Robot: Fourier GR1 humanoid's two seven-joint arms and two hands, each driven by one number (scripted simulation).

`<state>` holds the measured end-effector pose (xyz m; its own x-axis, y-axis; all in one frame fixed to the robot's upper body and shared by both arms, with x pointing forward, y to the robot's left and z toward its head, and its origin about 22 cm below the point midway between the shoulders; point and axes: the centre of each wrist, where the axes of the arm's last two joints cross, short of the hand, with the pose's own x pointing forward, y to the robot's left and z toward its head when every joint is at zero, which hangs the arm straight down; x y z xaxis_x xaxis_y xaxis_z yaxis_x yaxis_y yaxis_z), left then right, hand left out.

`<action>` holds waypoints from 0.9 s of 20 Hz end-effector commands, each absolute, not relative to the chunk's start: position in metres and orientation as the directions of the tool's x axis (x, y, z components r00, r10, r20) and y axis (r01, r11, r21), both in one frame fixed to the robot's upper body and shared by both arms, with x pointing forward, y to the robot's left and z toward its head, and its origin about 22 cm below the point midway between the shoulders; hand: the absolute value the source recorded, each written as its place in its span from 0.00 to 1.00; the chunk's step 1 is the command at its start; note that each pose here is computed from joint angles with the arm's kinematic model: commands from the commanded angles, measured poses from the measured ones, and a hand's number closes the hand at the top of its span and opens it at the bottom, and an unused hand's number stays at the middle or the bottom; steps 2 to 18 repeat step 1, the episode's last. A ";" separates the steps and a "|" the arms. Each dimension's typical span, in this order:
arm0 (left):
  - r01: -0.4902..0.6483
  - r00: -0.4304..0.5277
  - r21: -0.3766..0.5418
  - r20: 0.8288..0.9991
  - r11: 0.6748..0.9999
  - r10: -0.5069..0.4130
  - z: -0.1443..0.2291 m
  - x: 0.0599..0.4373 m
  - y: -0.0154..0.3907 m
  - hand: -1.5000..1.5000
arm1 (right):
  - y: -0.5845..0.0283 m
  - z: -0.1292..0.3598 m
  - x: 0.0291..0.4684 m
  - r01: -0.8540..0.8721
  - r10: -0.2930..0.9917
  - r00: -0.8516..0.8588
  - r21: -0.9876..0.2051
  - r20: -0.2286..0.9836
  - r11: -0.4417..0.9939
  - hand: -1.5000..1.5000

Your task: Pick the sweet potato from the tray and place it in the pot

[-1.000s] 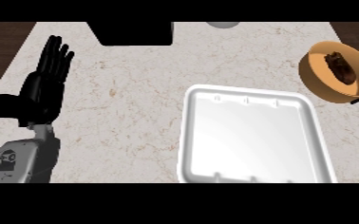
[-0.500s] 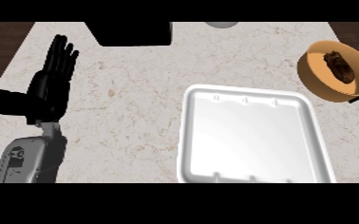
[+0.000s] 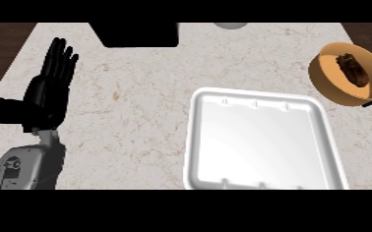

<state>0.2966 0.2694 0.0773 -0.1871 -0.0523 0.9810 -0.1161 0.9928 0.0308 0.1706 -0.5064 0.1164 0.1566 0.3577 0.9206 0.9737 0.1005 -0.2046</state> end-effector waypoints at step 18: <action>-0.103 -0.193 0.021 0.980 0.994 -0.040 0.073 0.294 0.262 0.50 | -0.511 0.120 0.121 0.971 0.353 0.172 -0.218 0.920 0.096 0.00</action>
